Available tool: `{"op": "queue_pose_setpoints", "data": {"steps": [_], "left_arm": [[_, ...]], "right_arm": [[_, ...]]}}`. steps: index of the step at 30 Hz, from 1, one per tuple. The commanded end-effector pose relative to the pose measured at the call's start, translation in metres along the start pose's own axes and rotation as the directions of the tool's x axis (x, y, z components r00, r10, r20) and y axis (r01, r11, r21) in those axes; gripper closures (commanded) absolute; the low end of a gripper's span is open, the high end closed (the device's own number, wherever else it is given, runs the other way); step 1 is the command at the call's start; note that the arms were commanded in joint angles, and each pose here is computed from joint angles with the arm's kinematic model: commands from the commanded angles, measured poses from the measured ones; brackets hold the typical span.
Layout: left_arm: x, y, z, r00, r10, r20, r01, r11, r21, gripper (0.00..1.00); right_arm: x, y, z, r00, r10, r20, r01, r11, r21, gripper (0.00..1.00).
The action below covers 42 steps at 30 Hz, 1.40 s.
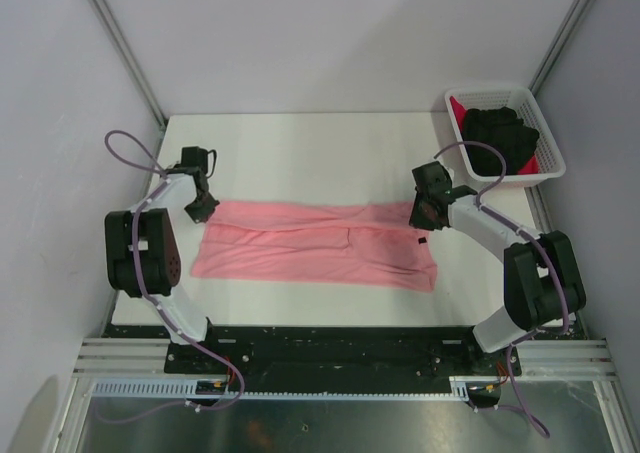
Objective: Fold and stack the t-shirts
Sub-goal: Fold the other side of the tshirt into a rectangle
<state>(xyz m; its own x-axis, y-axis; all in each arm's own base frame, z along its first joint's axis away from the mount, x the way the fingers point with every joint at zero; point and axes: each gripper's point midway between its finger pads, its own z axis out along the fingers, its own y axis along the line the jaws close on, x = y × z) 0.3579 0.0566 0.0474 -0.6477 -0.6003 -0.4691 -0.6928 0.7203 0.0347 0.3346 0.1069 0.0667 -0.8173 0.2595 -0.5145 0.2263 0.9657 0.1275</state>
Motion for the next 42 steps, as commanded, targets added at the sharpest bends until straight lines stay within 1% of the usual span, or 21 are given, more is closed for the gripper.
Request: {"op": "queue_pose_setpoints", "data": {"steps": [1, 5, 9, 21, 23, 24, 25, 28, 30, 31, 33, 36, 38, 40, 42], "left_arm": [[-0.023, -0.003, -0.019, 0.994, -0.076, 0.076, 0.072, 0.996, 0.055, 1.0], [-0.024, 0.0, -0.023, 0.993, -0.083, 0.081, 0.078, 0.995, 0.062, 1.0], [-0.022, 0.004, -0.021, 0.994, -0.087, 0.073, 0.083, 0.995, 0.056, 1.0], [-0.002, 0.006, -0.003, 0.996, -0.09, 0.008, 0.09, 0.995, 0.045, 1.0], [0.0, 0.007, -0.004, 0.995, -0.096, 0.0, 0.096, 0.994, 0.048, 0.99], [0.002, 0.007, -0.004, 0.995, -0.101, -0.005, 0.101, 0.994, 0.05, 0.96], [0.002, 0.008, -0.004, 0.994, -0.108, -0.008, 0.108, 0.993, 0.052, 0.88], [0.001, 0.01, -0.007, 0.992, -0.123, -0.006, 0.123, 0.991, 0.059, 0.65], [-0.003, 0.01, -0.012, 0.992, -0.13, 0.005, 0.129, 0.989, 0.075, 0.51], [-0.006, 0.008, -0.016, 0.991, -0.131, 0.013, 0.13, 0.988, 0.087, 0.46], [-0.012, 0.002, -0.025, 0.992, -0.124, 0.032, 0.12, 0.985, 0.121, 0.41], [-0.014, -0.019, -0.04, 0.996, -0.067, 0.053, 0.056, 0.98, 0.193, 0.4], [-0.011, -0.039, -0.05, 0.998, -0.017, 0.06, 0.001, 0.967, 0.254, 0.4], [0.004, -0.069, -0.062, 0.996, 0.065, 0.054, -0.08, 0.934, 0.348, 0.42], [0.021, -0.102, -0.077, 0.985, 0.161, 0.06, -0.171, 0.882, 0.439, 0.43]], "right_arm": [[-0.02, 0.008, -0.019, 0.996, 0.034, 0.087, -0.03, 0.999, -0.042, 1.0], [-0.019, 0.009, -0.025, 0.995, 0.034, 0.09, -0.03, 0.998, -0.046, 1.0], [-0.009, 0.011, -0.022, 0.997, 0.031, 0.071, -0.028, 0.998, -0.049, 1.0], [0.025, 0.006, -0.006, 1.0, 0.009, 0.011, -0.009, 1.0, -0.027, 1.0], [0.03, 0.003, -0.003, 1.0, 0.003, 0.003, -0.002, 1.0, -0.014, 0.98], [0.031, 0.002, -0.003, 1.0, 0.0, -0.002, 0.0, 1.0, -0.011, 0.96], [0.033, 0.002, -0.003, 1.0, -0.005, -0.011, 0.005, 1.0, -0.016, 0.91], [0.034, 0.008, -0.009, 1.0, -0.014, -0.021, 0.013, 0.999, -0.052, 0.72], [0.029, 0.011, -0.017, 1.0, -0.016, -0.002, 0.016, 0.997, -0.076, 0.62], [0.025, 0.012, -0.022, 1.0, -0.016, 0.013, 0.017, 0.996, -0.087, 0.59], [0.015, 0.016, -0.031, 0.999, -0.013, 0.05, 0.019, 0.994, -0.105, 0.55], [-0.001, 0.026, -0.032, 0.996, -0.015, 0.089, 0.026, 0.991, -0.128, 0.52], [-0.01, 0.037, -0.025, 0.996, -0.021, 0.092, 0.034, 0.989, -0.143, 0.52], [-0.017, 0.043, -0.013, 0.996, -0.029, 0.086, 0.04, 0.991, -0.128, 0.53], [-0.022, 0.042, -0.003, 0.997, -0.029, 0.076, 0.036, 0.995, -0.092, 0.53]]}}
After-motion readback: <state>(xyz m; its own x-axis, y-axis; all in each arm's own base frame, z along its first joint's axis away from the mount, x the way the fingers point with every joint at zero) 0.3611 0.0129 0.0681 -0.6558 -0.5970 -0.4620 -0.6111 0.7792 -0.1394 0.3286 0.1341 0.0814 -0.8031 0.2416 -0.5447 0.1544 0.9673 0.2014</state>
